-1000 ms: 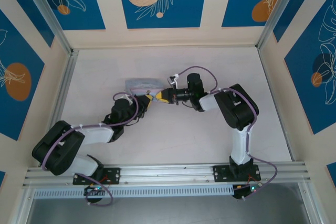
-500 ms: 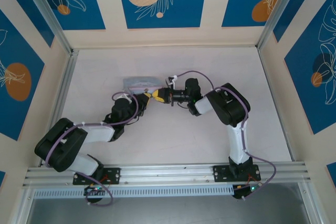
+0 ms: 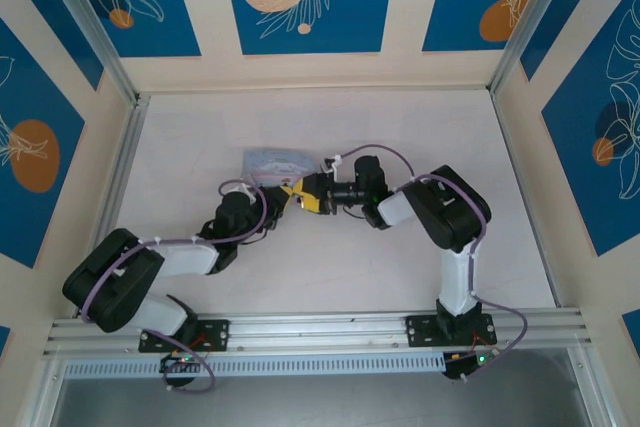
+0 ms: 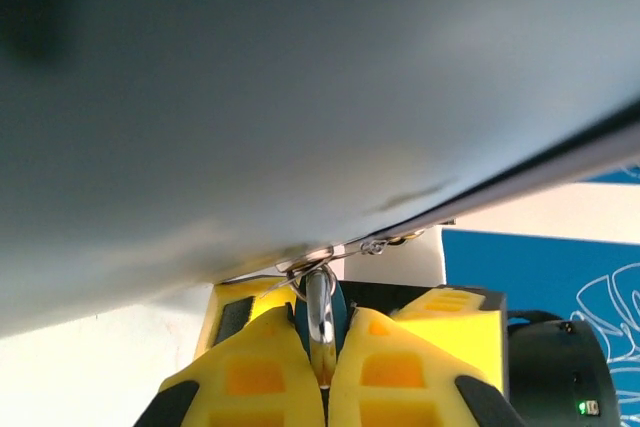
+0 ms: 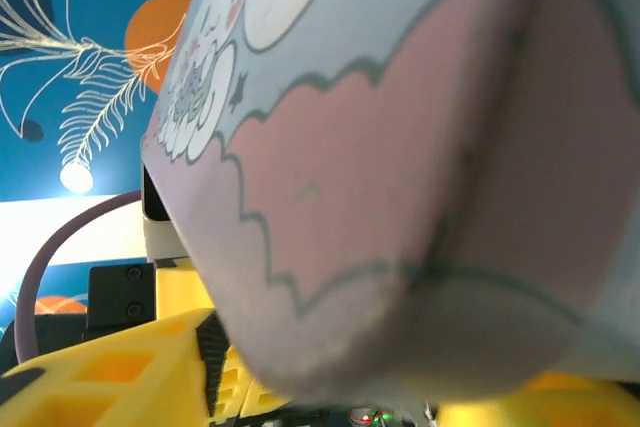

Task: Unlock the padlock with the key

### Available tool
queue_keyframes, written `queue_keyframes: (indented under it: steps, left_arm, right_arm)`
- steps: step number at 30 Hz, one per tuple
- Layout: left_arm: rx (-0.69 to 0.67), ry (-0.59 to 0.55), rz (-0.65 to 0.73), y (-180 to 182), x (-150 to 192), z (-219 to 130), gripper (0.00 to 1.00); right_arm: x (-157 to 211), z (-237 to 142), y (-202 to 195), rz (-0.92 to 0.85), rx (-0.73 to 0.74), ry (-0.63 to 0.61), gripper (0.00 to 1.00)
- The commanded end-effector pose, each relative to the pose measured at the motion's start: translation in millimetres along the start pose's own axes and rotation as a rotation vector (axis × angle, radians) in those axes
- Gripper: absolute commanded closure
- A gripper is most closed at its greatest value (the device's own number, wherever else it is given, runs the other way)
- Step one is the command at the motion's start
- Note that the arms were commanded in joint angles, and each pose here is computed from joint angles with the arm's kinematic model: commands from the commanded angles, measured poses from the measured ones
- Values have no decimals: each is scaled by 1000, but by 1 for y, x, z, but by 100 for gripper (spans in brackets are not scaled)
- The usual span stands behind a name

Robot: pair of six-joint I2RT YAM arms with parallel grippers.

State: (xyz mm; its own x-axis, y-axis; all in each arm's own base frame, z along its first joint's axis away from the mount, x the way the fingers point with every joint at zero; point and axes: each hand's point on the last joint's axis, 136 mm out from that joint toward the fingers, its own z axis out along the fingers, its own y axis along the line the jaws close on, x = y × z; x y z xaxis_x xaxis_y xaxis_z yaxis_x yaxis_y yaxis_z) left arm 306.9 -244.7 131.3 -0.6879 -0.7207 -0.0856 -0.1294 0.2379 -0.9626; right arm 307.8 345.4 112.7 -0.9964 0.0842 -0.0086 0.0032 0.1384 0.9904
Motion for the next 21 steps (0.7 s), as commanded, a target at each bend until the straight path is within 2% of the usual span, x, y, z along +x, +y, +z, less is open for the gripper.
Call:
queue_keyframes:
  steps: [1, 6, 10, 13, 17, 21]
  left_arm:
    - [127, 92, 72, -40, 20, -8, 100]
    - [102, 97, 73, -36, 20, -8, 100]
    - [78, 109, 58, -30, 21, -6, 100]
    - [67, 120, 63, -29, 23, -4, 100]
    - [47, 131, 59, -27, 24, -2, 100]
    - [46, 138, 51, -27, 25, -1, 100]
  right_arm:
    - [6, -16, -11, -19, 80, -24, 36]
    - [17, -42, -14, -55, 198, -60, 34]
    - [24, -59, -12, -161, 346, -71, 34]
    - [22, -68, -1, -302, 445, -73, 37]
    - [21, -69, 6, -579, 657, -43, 42]
    - [23, -64, 4, -732, 742, -6, 48]
